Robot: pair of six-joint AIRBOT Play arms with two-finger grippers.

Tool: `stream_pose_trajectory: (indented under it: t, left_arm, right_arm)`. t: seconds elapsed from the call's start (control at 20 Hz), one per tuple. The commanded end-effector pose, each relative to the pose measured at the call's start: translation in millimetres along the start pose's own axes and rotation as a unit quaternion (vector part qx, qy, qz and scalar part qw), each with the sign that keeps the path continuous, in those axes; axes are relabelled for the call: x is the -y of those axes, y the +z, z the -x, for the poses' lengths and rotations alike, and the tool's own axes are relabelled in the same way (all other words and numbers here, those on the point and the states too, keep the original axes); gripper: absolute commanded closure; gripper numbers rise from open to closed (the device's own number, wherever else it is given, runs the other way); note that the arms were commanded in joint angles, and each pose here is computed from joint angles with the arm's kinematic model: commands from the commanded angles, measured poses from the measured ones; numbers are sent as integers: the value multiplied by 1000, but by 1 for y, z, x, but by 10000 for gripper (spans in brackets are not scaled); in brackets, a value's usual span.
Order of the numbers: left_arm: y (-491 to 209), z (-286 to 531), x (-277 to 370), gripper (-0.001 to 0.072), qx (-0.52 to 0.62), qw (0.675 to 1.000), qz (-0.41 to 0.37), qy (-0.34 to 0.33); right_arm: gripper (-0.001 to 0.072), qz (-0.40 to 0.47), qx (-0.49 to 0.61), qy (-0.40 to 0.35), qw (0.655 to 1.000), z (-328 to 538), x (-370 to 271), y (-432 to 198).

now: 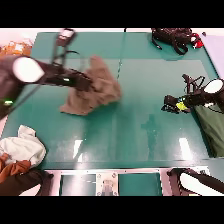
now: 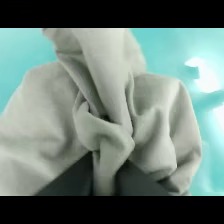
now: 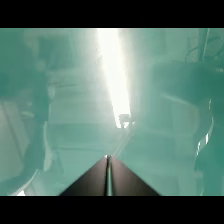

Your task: Fold the shirts.

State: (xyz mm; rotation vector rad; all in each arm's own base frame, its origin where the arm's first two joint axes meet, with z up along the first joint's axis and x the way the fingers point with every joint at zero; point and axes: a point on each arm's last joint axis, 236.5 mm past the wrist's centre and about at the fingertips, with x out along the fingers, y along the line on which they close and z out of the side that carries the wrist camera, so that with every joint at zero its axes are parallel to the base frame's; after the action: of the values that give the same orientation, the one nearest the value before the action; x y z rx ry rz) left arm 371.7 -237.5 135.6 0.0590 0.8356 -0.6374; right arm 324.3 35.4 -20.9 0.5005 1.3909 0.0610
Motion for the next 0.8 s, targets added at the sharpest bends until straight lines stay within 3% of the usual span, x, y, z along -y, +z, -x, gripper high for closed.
stream_pose_trajectory:
  t: [0.0,0.05,0.15,0.2,0.25,0.4,0.55,0.75]
  left_arm:
    - [-16,-63,69,115,-42,995,10,-87]
    - [-30,-77,74,68,-69,992,29,-102]
    - [-43,-86,60,55,-99,989,49,-100]
    - [-43,-79,44,-13,-107,988,62,-93]
    - [-44,-70,27,-13,-122,986,76,-87]
    - [-66,-35,-38,-13,-183,972,139,-56]
    - [-105,-17,-115,-13,-221,953,203,27]
    - [-173,-32,-160,-13,-234,925,291,65]
  right_arm:
    - [418,-1,-1,0,1000,1,-1,0]
    - [382,0,2,1,1000,3,-2,2]
    - [300,0,9,2,1000,10,-2,8]
    - [251,-2,13,3,1000,17,-2,12]
    - [202,-6,20,3,1000,23,1,18]
    - [203,-25,30,1,999,27,13,26]
    - [203,-39,-3,8,999,4,16,19]
    - [204,-44,-57,53,996,-52,-2,0]
